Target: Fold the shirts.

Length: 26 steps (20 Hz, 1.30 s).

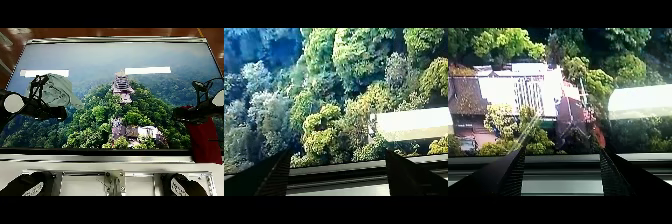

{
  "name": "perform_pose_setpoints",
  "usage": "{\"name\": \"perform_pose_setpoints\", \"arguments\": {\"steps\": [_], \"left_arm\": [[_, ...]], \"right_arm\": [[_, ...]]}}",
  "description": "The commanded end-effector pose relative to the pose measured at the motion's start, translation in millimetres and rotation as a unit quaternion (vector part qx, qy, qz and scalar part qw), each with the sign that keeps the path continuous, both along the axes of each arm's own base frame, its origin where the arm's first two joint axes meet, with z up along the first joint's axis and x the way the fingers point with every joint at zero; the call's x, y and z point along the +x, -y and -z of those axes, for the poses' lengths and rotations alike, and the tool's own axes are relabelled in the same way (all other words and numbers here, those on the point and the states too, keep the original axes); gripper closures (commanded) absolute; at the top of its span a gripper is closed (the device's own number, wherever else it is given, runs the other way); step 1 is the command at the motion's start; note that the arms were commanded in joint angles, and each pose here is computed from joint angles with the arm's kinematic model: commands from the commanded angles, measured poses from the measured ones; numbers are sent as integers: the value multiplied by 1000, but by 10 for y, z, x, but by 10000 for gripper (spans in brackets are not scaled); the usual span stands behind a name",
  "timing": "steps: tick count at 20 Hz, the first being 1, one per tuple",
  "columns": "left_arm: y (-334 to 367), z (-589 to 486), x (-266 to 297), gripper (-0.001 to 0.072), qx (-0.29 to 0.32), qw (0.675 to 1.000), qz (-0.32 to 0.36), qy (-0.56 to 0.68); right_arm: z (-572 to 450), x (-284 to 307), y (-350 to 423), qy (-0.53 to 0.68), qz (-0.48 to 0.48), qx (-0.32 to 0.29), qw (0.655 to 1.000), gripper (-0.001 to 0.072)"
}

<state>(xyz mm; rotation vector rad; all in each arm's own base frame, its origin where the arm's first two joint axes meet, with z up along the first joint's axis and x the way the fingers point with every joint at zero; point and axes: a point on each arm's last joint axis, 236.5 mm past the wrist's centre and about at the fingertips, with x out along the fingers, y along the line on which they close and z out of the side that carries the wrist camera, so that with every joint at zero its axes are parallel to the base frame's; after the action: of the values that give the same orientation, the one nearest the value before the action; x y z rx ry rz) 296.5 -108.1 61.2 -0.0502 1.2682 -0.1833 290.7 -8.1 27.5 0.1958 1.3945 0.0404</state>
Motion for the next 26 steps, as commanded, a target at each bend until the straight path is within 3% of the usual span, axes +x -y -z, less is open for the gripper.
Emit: {"name": "perform_pose_setpoints", "arguments": {"steps": [1, 17, 21, 26], "left_arm": [[-2, 2, 2, 5, 0, 1000, 0, 0], [-26, -19, 87, 5, 4, 1000, -3, 18], [132, -313, 643, 5, -36, 988, -12, 147], [364, -618, 924, 5, -106, 969, -26, 221]], "right_arm": [[-1, -2, 0, 0, 0, 0, 1000, 118], [-9, 35, -8, 8, 4, 2, 1000, 118], [-28, 134, 13, 29, 7, -1, 1000, 118], [-28, 91, -66, 19, 6, 15, 1000, 118]]}}
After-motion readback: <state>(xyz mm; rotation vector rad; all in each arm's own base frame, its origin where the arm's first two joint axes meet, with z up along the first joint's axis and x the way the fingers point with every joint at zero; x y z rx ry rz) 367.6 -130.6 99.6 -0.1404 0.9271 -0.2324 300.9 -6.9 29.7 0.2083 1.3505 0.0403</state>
